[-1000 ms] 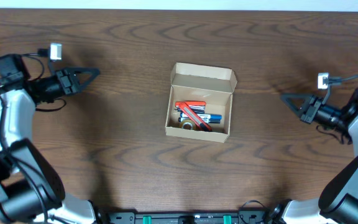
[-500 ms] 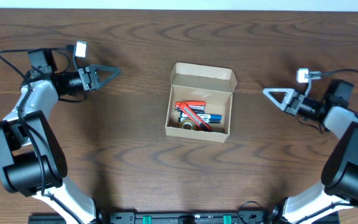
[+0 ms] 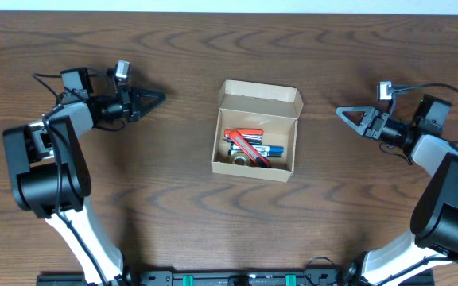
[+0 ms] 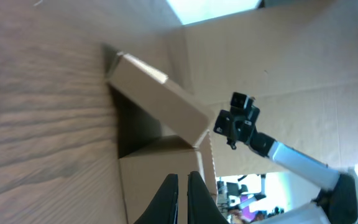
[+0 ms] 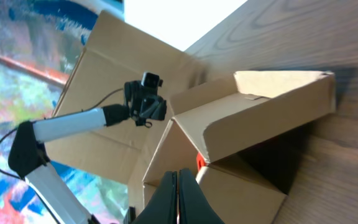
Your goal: Pack container
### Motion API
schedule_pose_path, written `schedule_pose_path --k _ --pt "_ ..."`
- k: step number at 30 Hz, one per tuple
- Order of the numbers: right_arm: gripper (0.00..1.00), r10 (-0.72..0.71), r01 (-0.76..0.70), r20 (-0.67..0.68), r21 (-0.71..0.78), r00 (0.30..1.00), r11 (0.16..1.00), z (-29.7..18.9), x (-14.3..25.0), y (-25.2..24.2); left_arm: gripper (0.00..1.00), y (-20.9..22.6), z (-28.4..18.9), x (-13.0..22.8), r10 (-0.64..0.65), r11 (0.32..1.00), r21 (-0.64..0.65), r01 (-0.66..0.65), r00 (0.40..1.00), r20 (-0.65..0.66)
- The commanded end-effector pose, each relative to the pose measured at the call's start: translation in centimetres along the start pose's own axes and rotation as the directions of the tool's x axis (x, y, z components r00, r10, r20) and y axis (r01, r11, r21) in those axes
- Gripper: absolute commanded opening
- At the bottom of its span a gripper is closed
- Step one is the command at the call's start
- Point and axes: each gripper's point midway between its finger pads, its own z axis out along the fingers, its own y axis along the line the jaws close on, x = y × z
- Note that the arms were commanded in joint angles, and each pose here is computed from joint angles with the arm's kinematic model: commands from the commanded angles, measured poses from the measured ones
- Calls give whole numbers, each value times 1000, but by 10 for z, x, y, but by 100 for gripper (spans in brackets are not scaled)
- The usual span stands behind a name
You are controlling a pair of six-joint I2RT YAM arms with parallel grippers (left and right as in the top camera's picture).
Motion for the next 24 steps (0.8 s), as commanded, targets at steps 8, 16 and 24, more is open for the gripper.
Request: schedule_pose_path --k 8,16,24 --pt "1 169 -172 35 112 985 979 -2 0 -27 6 18 31 -2 -220 975 -25 220 975 -27" --pt "1 274 -274 -8 50 962 961 8 22 -55 6 15 49 -2 -233 972 -44 231 972 -36" --pt "1 295 -297 -69 -14 953 955 25 39 -71 6 12 59 5 -269 963 -42 266 961 -65"
